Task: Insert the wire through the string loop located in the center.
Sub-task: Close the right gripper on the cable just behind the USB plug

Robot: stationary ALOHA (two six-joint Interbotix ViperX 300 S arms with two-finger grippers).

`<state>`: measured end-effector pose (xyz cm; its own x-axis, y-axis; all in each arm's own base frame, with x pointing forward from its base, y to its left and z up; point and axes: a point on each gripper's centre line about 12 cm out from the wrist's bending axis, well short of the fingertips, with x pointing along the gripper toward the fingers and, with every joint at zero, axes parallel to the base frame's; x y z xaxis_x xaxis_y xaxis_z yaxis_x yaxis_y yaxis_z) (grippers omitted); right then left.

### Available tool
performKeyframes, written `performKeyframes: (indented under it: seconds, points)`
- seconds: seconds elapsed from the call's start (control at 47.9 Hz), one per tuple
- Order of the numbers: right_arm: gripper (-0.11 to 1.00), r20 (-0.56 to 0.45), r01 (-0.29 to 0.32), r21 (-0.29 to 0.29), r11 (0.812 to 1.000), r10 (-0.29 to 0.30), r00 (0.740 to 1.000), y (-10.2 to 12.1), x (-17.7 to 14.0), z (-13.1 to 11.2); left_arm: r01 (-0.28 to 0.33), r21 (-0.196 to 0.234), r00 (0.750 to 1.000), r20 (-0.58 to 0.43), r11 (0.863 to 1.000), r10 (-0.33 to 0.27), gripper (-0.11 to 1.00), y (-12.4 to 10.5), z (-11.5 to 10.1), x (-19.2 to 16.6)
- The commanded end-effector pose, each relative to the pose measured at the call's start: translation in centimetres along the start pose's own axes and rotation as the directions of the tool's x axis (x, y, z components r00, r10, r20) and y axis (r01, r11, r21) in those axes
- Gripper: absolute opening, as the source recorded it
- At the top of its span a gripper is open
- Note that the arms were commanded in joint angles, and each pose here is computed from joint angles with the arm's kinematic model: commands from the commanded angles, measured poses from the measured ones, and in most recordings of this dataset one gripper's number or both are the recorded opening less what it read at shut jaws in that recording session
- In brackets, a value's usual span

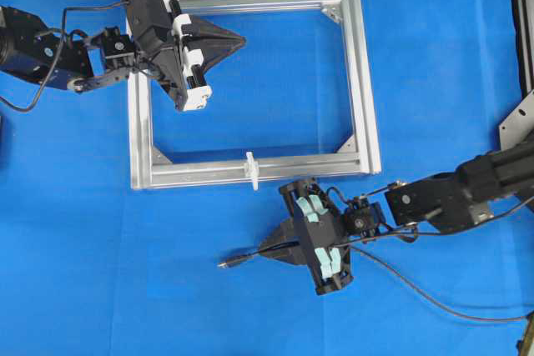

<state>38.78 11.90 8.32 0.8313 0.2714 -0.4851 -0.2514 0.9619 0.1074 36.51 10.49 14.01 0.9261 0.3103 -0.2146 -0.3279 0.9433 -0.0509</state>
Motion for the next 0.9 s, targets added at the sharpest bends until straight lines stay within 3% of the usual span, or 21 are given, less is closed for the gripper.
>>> performKeyframes:
  seconds: [0.0,0.334,0.877]
  points:
    - [-0.02,0.043,-0.003,-0.004,1.000,0.003,0.999,0.4,-1.1,3.1,0.005,-0.001,0.999,0.041,1.000,-0.005,0.00,-0.1,1.4,-0.1]
    - [-0.02,0.048,0.002,-0.027,1.000,-0.001,0.999,0.9,-4.2,7.3,0.005,-0.003,0.999,0.037,1.000,-0.004,0.00,-0.1,1.3,-0.2]
    - [-0.02,0.047,0.003,-0.030,1.000,-0.001,0.999,0.9,-4.5,7.5,0.005,-0.003,0.999,0.034,1.000,-0.005,0.00,-0.1,1.3,-0.1]
